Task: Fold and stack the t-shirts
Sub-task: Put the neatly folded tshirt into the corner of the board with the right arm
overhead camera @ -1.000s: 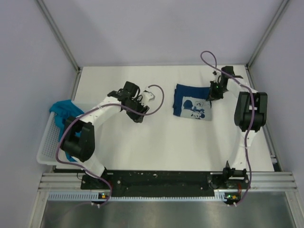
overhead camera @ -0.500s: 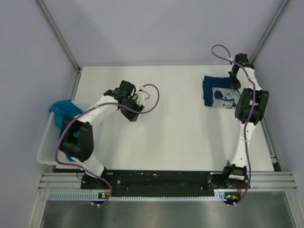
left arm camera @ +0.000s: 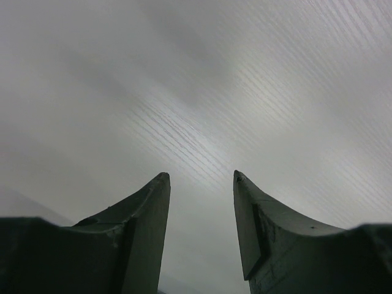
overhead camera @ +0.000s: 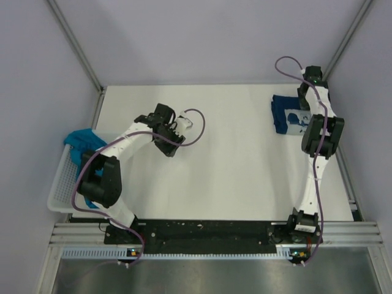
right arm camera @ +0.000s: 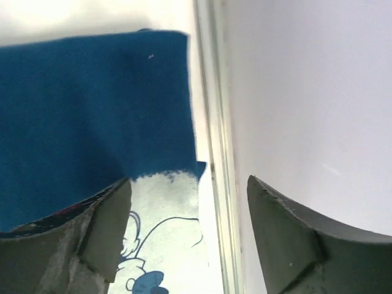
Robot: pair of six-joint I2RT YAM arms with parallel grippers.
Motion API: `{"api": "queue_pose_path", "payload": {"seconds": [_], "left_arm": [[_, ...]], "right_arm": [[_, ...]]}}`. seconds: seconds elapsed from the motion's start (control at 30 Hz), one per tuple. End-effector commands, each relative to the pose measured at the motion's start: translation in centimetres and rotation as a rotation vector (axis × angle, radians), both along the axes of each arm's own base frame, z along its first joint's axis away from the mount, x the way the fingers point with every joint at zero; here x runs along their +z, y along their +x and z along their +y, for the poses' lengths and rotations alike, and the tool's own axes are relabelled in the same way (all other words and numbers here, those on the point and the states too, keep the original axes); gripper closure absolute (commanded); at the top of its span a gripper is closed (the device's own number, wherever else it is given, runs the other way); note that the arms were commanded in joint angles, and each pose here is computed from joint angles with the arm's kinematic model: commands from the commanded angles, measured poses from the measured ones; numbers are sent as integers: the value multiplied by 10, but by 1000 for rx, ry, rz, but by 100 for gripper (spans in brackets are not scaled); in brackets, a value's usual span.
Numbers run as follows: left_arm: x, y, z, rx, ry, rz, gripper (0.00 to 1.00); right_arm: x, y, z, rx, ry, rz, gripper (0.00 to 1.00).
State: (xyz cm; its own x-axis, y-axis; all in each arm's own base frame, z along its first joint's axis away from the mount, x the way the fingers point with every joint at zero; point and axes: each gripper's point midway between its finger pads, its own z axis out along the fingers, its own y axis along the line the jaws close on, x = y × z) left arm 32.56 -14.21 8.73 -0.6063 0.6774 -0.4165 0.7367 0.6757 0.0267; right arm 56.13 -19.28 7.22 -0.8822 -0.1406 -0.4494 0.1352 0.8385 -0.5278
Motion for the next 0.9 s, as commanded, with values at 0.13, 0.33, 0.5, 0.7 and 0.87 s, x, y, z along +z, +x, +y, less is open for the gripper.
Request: {"api": "queue_pose_path", "payload": {"seconds": [0.13, 0.33, 0.5, 0.7, 0.87], "left_arm": [[19, 8, 1, -7, -4, -59, 49], [27, 6, 9, 22, -8, -120, 48], [40, 6, 25, 93, -29, -229, 45], [51, 9, 48, 227, -132, -418, 43], [57, 16, 74, 362, -230, -650, 31]], "right_arm": [[144, -1, -7, -88, -58, -331, 1], [195, -44, 54, 25, 74, -455, 1], [168, -89, 134, 222, 359, -515, 1], [108, -149, 205, 401, 434, -518, 1], [79, -178, 241, 484, 587, -602, 1]]}}
